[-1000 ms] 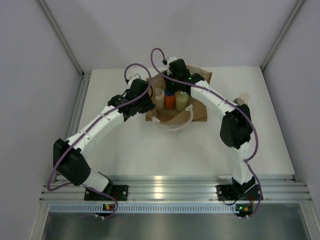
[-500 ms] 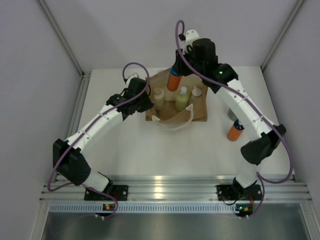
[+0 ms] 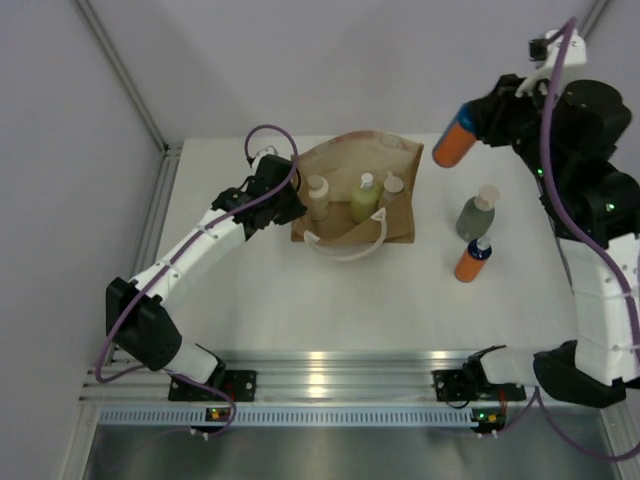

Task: Take the personal care products out of the canvas bag

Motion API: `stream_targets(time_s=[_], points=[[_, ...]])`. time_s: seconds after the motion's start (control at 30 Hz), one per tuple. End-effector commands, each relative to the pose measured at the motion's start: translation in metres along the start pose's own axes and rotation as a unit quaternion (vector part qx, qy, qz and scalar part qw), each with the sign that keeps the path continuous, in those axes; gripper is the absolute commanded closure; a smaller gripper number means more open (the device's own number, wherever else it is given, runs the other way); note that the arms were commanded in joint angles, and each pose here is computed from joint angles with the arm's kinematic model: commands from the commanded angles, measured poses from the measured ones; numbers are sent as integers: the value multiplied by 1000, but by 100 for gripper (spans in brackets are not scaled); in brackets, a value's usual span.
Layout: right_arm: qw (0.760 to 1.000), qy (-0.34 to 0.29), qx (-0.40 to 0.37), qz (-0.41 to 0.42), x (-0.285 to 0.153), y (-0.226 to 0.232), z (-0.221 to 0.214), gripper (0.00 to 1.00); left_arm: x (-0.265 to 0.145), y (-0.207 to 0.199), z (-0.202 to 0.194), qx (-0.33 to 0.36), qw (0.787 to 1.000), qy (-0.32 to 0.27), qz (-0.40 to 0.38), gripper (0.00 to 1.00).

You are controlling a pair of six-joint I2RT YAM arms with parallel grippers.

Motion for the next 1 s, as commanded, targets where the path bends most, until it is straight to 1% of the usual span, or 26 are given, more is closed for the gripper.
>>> stream_targets(time_s=[0.0, 0.13, 0.17, 0.2, 0.23, 0.27, 0.33, 0.37, 0.47, 0.5, 0.63, 0.67, 0.77, 0.8, 0.87, 0.9, 0.97], points=[[997, 1, 3, -76, -28, -35, -12, 100, 14, 27, -20, 28, 996, 48, 63, 100], [988, 47, 3, -149, -25, -64, -50, 100, 12, 27, -20, 30, 997, 48, 59, 100], [979, 51, 2, -197, -27, -76, -54, 100, 12, 27, -21, 32, 996, 50, 60, 100], [974, 57, 6, -221, -28, -82, -62, 100, 12, 27, -21, 32, 996, 50, 59, 100], [969, 57, 10, -239, -31, -88, -65, 100, 12, 27, -21, 33, 996, 52, 58, 100], [960, 47, 19, -275, -35, -100, -64, 100, 12, 27, -21, 34, 996, 52, 57, 100], [952, 38, 36, -302, -42, -110, -70, 100, 11, 27, -21, 34, 997, 51, 56, 100], [943, 33, 42, -330, -46, -123, -72, 100, 11, 28, -21, 36, 996, 51, 58, 100], [931, 50, 65, -354, -46, -145, -98, 100, 11, 27, -20, 37, 996, 49, 57, 100], [929, 56, 75, -359, -43, -150, -113, 100, 11, 28, -20, 37, 996, 50, 59, 100], [919, 46, 99, -379, -43, -166, -143, 100, 12, 28, -20, 37, 996, 50, 58, 100], [914, 55, 106, -389, -42, -172, -157, 100, 11, 28, -20, 38, 996, 51, 57, 100], [914, 47, 101, -391, -35, -182, -173, 100, 11, 28, -21, 40, 996, 52, 58, 100], [910, 73, 100, -396, -31, -187, -198, 100, 12, 28, -21, 39, 996, 53, 58, 100], [908, 78, 110, -396, -25, -195, -217, 100, 12, 28, -21, 38, 996, 54, 55, 100], [902, 101, 121, -401, -23, -199, -240, 100, 12, 28, -21, 38, 996, 55, 55, 100], [902, 97, 129, -401, -21, -202, -253, 100, 11, 27, -20, 37, 996, 55, 53, 100]])
Point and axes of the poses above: each gripper's point midway between its finger pads, its own x axis out along the fingers, its own y axis along the line the jaws close on, z = x × y, the point moved 8 cm from there along -x, back along the fingers, and after that the axes turned 3 degrees about x, right-handed, at the moved point
